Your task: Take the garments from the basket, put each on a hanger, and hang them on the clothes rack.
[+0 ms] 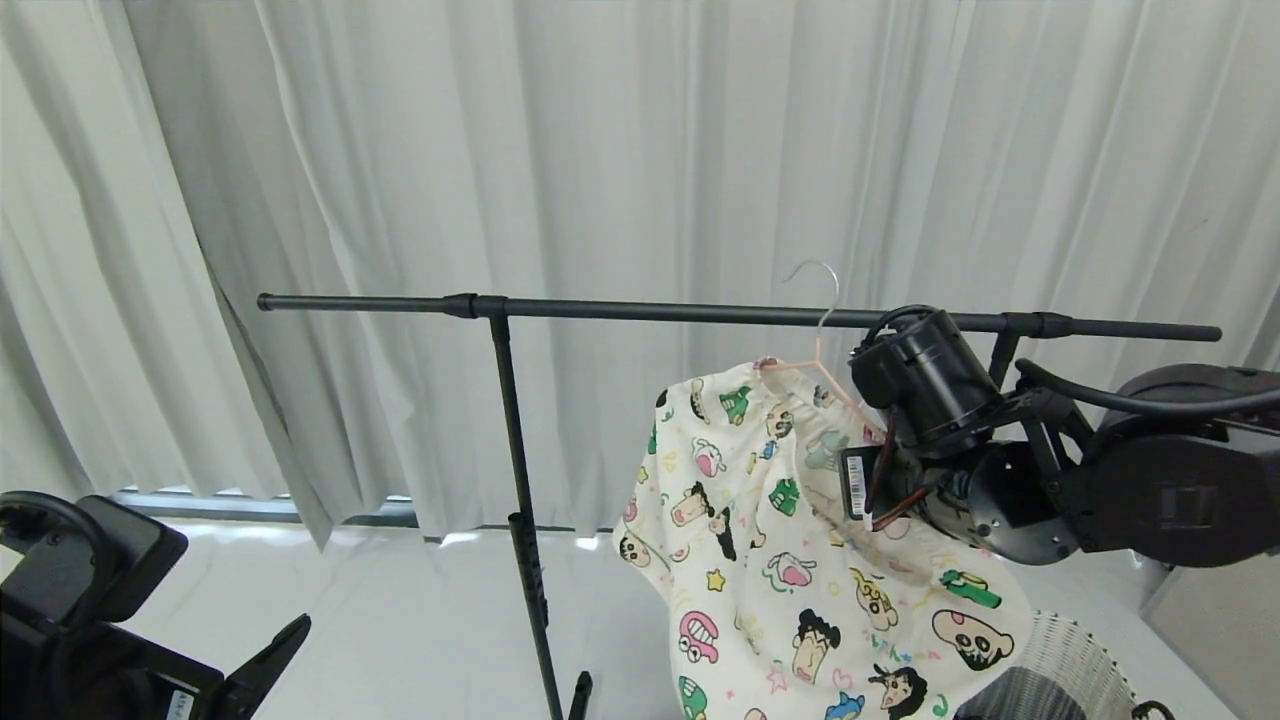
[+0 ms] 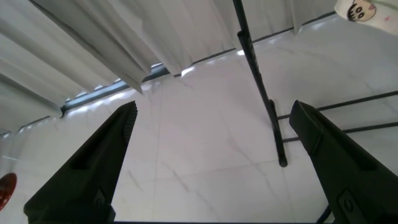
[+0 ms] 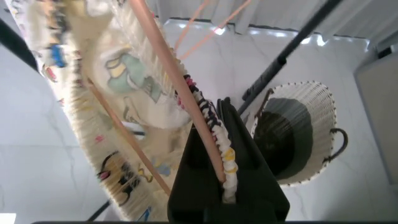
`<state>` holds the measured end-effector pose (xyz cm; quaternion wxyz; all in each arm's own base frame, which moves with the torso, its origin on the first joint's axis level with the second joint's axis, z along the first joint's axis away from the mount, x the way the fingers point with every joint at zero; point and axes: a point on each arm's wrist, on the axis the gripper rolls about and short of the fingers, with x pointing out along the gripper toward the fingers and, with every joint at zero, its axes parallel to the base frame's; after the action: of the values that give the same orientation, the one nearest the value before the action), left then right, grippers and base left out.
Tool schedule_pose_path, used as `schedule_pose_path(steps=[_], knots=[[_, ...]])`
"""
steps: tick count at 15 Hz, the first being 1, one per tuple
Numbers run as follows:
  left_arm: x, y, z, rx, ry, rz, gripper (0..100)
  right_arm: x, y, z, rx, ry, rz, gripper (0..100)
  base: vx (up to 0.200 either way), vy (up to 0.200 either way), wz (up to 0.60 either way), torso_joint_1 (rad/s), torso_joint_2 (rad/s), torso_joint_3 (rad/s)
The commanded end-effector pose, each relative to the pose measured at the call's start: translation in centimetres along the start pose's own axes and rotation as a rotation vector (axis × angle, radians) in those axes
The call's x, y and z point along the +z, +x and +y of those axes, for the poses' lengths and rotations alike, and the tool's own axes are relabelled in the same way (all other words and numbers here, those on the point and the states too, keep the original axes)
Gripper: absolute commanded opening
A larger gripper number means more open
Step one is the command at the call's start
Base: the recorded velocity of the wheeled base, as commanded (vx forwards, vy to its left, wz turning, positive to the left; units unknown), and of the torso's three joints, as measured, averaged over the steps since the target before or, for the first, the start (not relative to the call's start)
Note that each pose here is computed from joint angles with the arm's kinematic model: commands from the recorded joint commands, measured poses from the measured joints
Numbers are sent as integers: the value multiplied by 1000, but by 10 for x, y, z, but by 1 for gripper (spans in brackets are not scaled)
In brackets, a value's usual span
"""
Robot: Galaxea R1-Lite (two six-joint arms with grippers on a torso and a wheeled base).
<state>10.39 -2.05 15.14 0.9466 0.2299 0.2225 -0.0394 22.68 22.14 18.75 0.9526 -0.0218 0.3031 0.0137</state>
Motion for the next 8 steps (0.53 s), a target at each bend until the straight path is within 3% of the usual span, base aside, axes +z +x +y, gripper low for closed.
schedule_pose_path(steps=[1, 8], knots=[[0, 0, 0, 0, 0, -1, 100, -2, -2, 4, 13, -8, 0, 0, 200, 0, 0, 7, 12, -2], [-2, 0, -1, -3, 0, 6, 100, -5, -5, 9, 27, -23, 2, 0, 200, 0, 0, 4, 3, 3]])
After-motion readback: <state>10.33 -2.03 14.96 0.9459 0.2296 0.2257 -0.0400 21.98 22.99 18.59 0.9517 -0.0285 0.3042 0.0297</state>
